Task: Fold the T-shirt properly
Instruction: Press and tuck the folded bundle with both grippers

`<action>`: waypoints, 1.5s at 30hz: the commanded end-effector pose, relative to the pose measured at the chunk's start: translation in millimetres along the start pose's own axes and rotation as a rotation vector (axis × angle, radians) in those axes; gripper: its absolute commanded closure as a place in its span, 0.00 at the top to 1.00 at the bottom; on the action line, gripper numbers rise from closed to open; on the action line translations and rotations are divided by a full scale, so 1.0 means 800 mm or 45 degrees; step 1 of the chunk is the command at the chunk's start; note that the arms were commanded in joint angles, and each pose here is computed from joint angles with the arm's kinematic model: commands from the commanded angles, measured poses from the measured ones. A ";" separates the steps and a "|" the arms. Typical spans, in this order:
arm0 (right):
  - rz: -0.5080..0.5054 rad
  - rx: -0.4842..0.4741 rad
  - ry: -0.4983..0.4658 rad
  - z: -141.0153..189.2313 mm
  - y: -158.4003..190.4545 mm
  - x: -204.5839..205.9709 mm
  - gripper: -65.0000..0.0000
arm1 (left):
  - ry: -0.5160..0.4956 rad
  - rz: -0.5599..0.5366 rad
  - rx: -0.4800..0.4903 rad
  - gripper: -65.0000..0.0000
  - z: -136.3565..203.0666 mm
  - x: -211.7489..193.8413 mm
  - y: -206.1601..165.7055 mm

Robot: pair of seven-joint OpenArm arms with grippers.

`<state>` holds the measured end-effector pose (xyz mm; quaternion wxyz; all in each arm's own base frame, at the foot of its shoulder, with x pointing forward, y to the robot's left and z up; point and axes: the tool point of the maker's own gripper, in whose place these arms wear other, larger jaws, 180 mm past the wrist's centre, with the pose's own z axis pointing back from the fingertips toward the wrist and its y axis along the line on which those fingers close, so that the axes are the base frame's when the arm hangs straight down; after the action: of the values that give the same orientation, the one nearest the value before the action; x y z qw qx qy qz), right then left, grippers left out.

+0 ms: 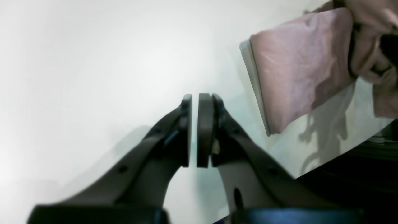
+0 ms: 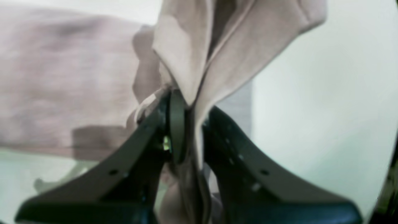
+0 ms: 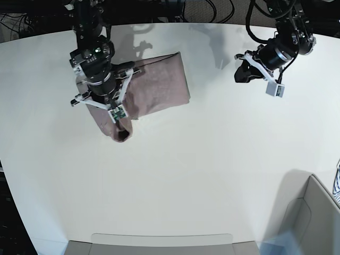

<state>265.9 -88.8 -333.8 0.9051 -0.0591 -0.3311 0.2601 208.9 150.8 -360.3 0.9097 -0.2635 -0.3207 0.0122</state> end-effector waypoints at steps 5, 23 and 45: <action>0.088 0.022 -0.119 0.009 0.041 0.045 0.00 | 0.007 0.040 -0.030 0.07 -0.008 -0.005 0.004; 0.449 0.192 -0.097 -0.005 0.167 0.051 0.41 | 0.026 0.078 -0.030 0.07 -0.012 -0.013 0.010; -0.027 -0.058 -0.305 0.008 -0.047 0.081 0.45 | -0.115 -0.111 -0.088 0.00 -0.001 0.035 -0.038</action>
<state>312.7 -91.4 -295.7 0.8729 -0.0404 -0.4191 0.2464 223.6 132.3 -338.7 0.8921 -0.2740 -0.3588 -0.0185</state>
